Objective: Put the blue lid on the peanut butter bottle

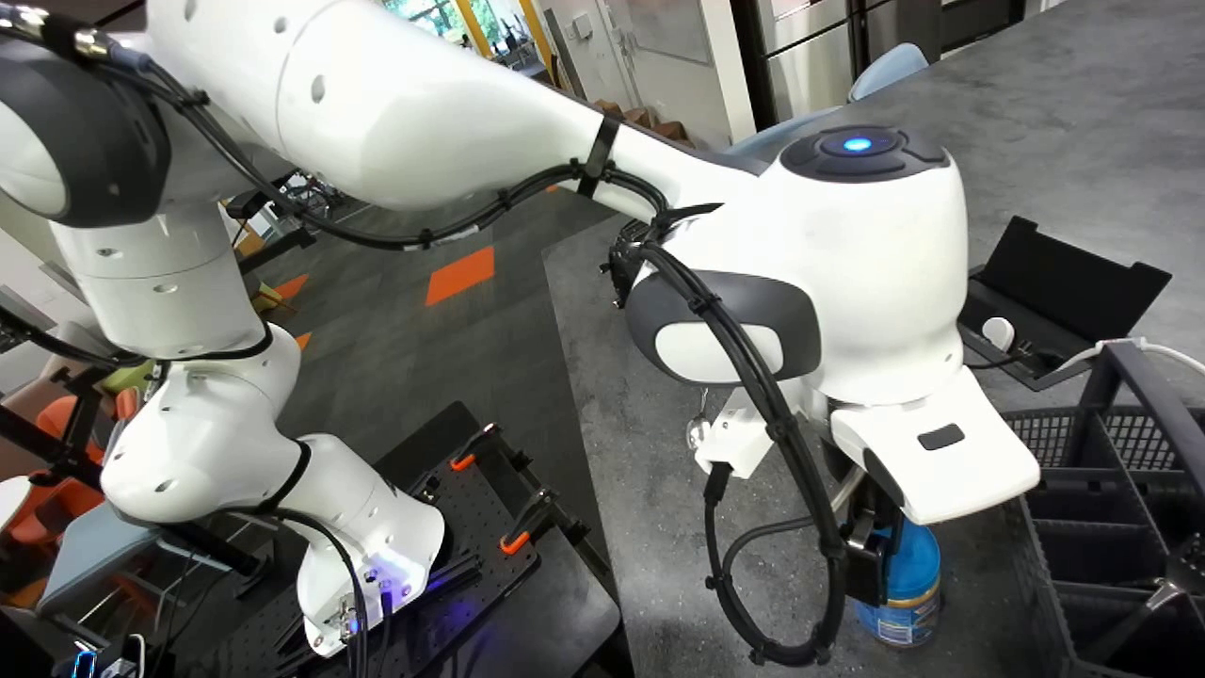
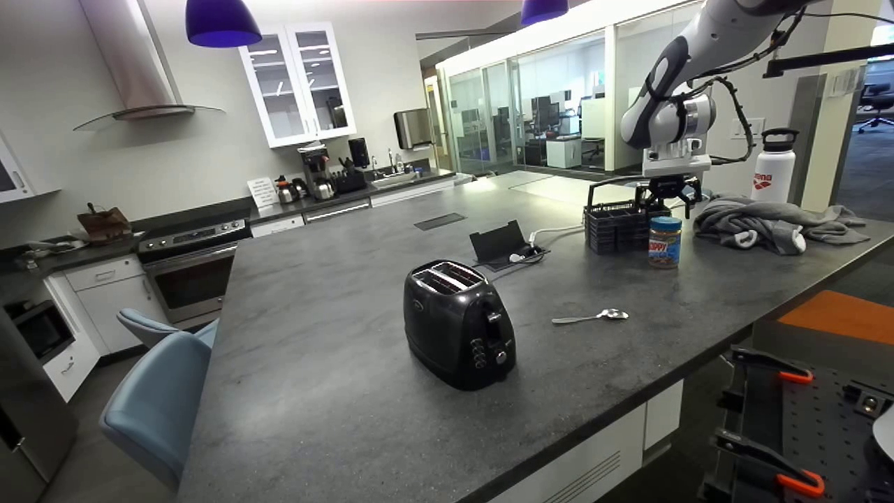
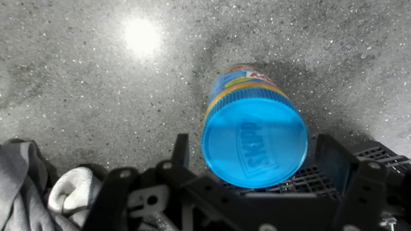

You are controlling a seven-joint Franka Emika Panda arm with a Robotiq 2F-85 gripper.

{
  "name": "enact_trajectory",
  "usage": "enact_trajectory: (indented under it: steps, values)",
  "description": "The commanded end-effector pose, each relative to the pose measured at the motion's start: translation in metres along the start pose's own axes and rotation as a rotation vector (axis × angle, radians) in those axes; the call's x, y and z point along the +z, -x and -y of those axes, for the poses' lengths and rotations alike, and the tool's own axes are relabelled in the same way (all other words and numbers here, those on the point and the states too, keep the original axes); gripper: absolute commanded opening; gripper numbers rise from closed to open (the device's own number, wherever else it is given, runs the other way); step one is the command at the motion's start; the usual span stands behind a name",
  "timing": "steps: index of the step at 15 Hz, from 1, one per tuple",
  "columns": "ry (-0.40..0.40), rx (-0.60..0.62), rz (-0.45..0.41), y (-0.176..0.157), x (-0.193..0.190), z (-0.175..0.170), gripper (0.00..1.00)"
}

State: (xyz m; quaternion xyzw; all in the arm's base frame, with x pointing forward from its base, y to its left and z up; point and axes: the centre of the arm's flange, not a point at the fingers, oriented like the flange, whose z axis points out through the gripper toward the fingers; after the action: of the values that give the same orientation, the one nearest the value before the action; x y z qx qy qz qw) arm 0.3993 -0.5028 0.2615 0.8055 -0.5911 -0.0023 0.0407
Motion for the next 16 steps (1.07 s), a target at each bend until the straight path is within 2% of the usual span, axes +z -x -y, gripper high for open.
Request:
enact_trajectory:
  steps: [1,8,16]
  values:
    - [0.001,0.021,-0.013,0.003,-0.007,0.002,1.0]
    - [-0.045,0.007,-0.017,0.013,-0.038,-0.004,1.0]
    - [-0.155,-0.04,-0.083,0.046,-0.122,-0.01,1.0]
